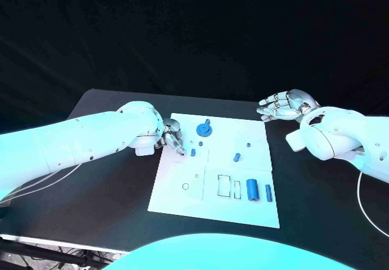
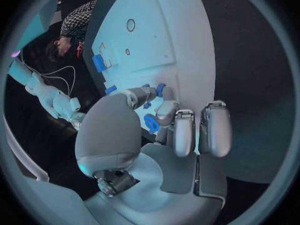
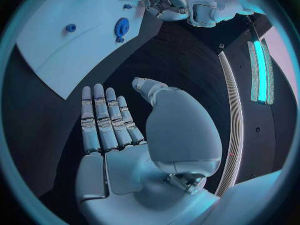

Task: Assemble the parts on the task board

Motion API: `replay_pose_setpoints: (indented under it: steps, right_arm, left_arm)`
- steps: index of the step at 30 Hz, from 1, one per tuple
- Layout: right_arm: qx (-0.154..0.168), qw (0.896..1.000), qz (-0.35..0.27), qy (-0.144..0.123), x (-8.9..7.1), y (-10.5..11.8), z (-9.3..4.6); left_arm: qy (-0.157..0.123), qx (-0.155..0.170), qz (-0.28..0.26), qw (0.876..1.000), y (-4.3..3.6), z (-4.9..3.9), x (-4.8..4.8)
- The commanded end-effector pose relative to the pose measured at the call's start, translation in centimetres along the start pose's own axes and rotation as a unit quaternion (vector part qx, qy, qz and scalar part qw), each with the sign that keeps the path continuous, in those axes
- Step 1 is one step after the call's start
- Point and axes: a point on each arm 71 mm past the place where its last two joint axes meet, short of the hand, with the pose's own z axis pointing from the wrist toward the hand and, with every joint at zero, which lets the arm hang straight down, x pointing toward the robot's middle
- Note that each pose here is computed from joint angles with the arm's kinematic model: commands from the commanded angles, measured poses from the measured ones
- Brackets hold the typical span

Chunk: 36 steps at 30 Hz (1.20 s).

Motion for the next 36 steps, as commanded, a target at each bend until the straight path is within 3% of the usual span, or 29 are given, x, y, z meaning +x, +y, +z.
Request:
replay_pose_setpoints:
  steps: [1,20,36]
  right_arm:
    - [-0.003,1.0,-0.002,0.009,0.16,0.05,0.0]
    - [-0.003,1.0,-0.002,0.01,0.17,0.04,-0.05]
    - [-0.003,1.0,-0.002,0.012,0.18,0.03,-0.09]
  left_arm:
    - [0.023,-0.002,0.005,1.0,-0.1,0.27,0.89]
    - [0.001,-0.013,-0.009,1.0,0.2,0.7,0.46]
    - [0.004,-0.02,-0.008,1.0,0.45,0.87,0.4]
